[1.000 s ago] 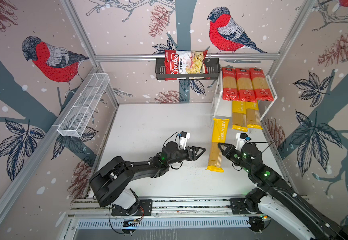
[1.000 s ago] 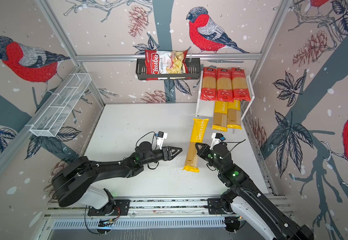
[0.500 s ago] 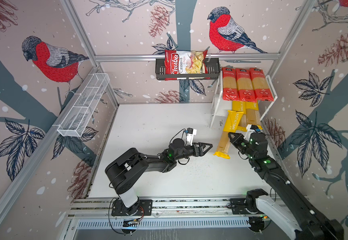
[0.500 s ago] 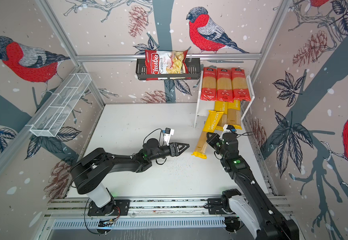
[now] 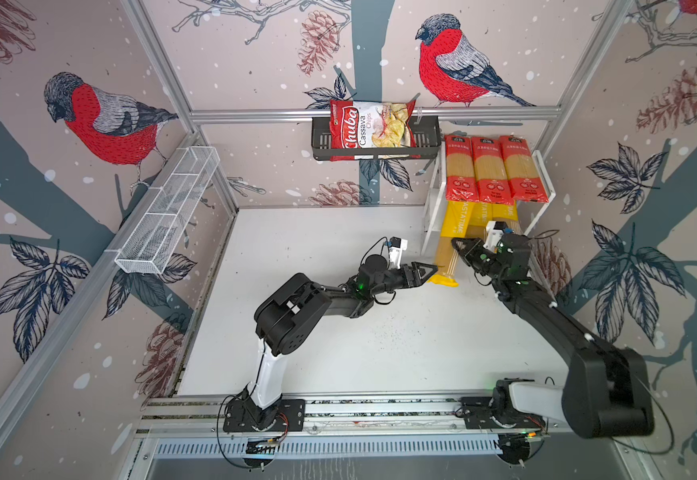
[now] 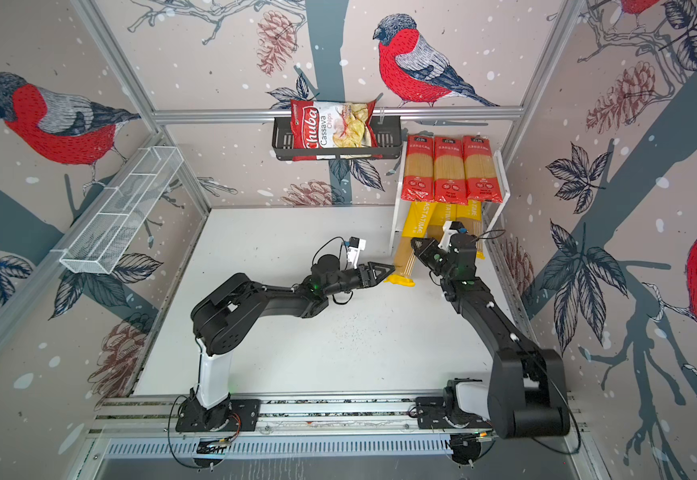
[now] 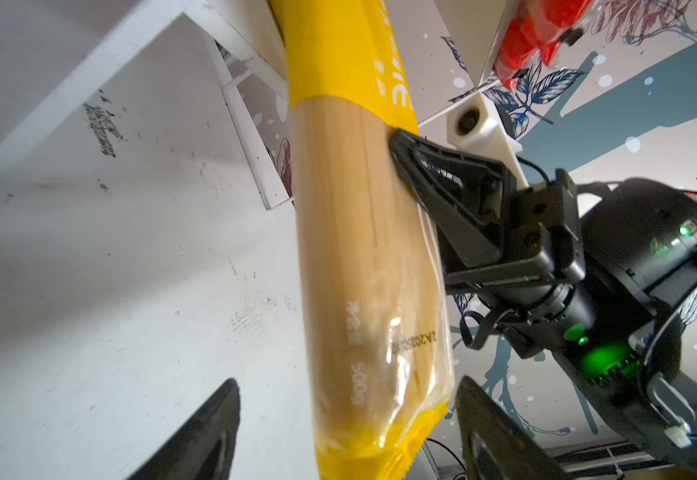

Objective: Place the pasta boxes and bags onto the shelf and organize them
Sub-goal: 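Carry the upright yellow bag to the shelf with both grippers, then push the yellow bag under the shelf beside the other standing bags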

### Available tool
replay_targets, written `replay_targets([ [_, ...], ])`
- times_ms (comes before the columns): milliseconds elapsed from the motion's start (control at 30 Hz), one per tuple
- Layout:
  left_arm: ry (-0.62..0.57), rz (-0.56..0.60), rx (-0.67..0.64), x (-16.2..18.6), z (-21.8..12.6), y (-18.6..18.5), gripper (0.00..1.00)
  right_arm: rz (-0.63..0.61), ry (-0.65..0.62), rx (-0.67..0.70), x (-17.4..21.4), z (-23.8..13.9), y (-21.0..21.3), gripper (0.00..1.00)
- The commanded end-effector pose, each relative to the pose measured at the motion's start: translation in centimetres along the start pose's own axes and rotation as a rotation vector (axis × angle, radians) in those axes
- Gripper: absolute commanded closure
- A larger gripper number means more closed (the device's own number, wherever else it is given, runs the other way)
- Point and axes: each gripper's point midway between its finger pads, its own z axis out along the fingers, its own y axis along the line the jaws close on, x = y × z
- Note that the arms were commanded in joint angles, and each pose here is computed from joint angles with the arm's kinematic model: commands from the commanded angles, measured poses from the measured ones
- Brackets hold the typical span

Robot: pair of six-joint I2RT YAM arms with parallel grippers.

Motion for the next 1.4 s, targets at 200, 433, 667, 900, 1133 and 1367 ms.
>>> replay_targets([
  [200, 0.035, -0.042, 0.094, -0.7, 2.7, -0.6, 0.44, -0.031, -0.01, -0.11, -2.5, 2.0, 3.2, 0.69],
  [433, 0.001, -0.124, 0.111, -1.7, 3.4, -0.3, 0.75, -0.003, -0.033, 0.013, -2.0, 0.4, 0.6, 0.57],
  [667, -0.067, -0.151, 0.028, -4.2, 4.2, 0.4, 0.8, -0.025, -0.037, 0.052, -0.7, -3.1, 0.7, 0.54],
  [900, -0.098, -0.165, -0.126, -6.0, 5.9, 2.8, 0.79, -0.127, -0.044, 0.178, 0.0, -6.2, -1.1, 0.51],
  [1133, -0.122, -0.177, -0.245, -7.4, 7.2, 5.0, 0.78, -0.118, -0.048, 0.302, 0.5, -8.4, -4.4, 0.79],
  [1367, -0.104, -0.138, -0.287, -8.1, 7.8, 4.9, 0.75, -0.097, -0.019, 0.34, 2.2, -7.6, -7.1, 0.81],
])
